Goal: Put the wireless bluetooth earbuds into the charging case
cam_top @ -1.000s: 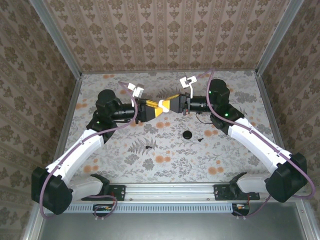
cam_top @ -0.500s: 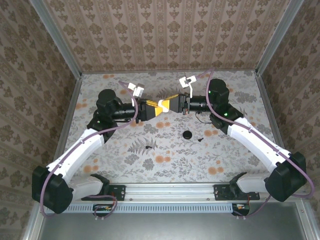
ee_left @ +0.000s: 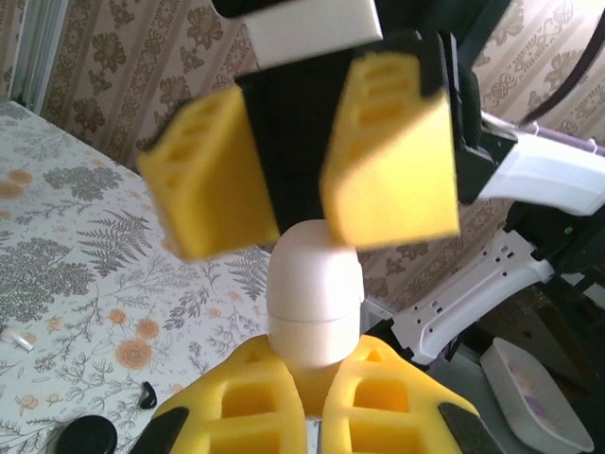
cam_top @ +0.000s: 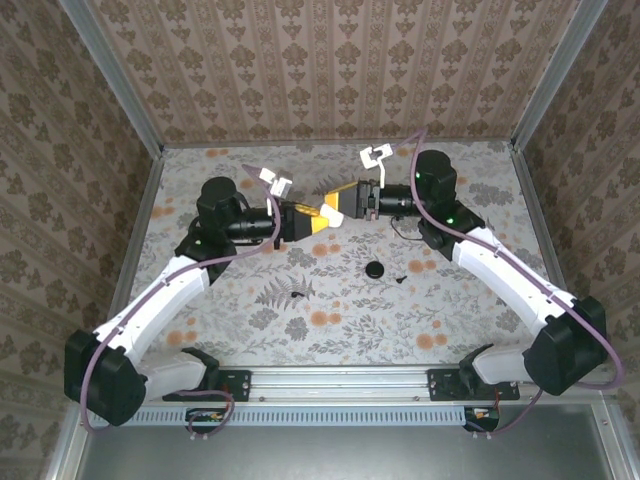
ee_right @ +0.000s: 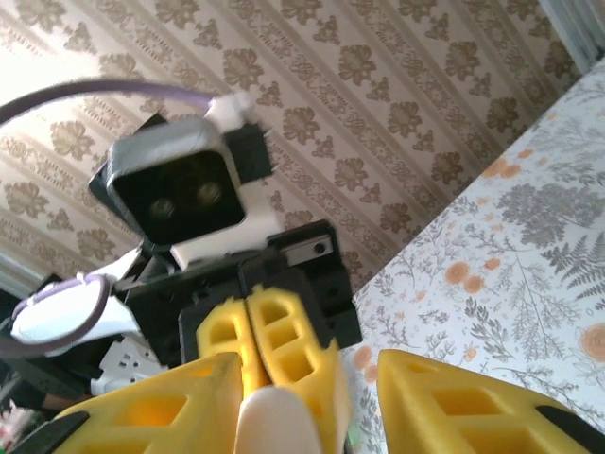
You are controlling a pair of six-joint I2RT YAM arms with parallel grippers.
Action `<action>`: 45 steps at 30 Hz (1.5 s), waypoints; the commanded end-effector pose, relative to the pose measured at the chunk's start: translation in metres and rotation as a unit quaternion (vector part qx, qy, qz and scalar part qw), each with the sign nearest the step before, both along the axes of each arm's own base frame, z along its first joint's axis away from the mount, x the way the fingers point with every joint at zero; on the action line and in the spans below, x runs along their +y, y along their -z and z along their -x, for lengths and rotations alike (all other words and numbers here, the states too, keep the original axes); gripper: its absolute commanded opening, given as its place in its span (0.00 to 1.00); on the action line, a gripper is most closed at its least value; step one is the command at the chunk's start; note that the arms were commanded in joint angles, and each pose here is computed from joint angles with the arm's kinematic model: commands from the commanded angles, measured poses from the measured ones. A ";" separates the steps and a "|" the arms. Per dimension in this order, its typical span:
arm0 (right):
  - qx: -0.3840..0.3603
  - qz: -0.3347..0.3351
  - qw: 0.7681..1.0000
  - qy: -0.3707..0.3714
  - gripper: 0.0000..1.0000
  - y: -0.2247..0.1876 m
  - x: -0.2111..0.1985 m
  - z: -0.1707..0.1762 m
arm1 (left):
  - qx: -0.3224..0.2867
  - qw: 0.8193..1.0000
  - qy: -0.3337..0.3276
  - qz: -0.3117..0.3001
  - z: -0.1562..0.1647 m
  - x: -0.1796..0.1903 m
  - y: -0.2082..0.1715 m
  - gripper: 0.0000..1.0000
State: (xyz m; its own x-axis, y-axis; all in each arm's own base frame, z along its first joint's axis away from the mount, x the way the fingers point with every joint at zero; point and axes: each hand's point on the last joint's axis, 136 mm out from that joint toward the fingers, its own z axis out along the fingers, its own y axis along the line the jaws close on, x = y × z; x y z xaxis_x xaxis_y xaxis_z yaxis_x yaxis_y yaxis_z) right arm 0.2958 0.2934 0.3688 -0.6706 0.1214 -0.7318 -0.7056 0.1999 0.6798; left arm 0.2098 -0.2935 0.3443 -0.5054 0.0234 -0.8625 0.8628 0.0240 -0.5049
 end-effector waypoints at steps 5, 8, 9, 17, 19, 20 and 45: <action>0.037 0.014 0.999 0.026 0.52 0.010 -0.013 -0.021 | -0.051 0.998 -0.001 -0.035 0.007 0.006 0.010 0.00; 0.028 0.006 1.000 0.010 0.57 0.004 -0.010 -0.017 | -0.037 0.998 -0.015 -0.043 -0.001 0.008 0.016 0.00; 0.020 0.004 1.000 0.003 0.60 0.001 -0.009 -0.013 | -0.032 0.998 -0.017 -0.043 -0.003 0.009 0.017 0.00; -0.026 0.060 0.998 -0.013 0.78 0.020 -0.004 0.013 | -0.013 0.999 -0.010 -0.030 -0.005 0.010 0.013 0.00; -0.026 0.076 0.997 -0.013 0.79 0.030 -0.003 0.013 | -0.011 1.000 -0.009 -0.026 -0.005 0.011 0.011 0.00; -0.022 0.085 0.996 -0.009 0.79 0.036 -0.003 0.012 | -0.009 1.000 -0.008 -0.025 -0.005 0.011 0.010 0.00; 0.038 0.104 0.991 0.078 0.76 0.068 -0.016 -0.042 | -0.031 0.999 -0.010 -0.004 0.006 0.018 -0.003 0.00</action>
State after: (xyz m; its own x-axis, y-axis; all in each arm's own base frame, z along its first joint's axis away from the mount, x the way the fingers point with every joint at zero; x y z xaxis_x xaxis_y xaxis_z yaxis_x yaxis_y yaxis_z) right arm 0.3147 0.2834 0.3137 -0.6893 0.0326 -0.7238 -0.6658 0.3653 0.6506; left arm 0.2222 -0.2793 0.3158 -0.5477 0.0544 -0.8349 0.8329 0.1296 -0.5380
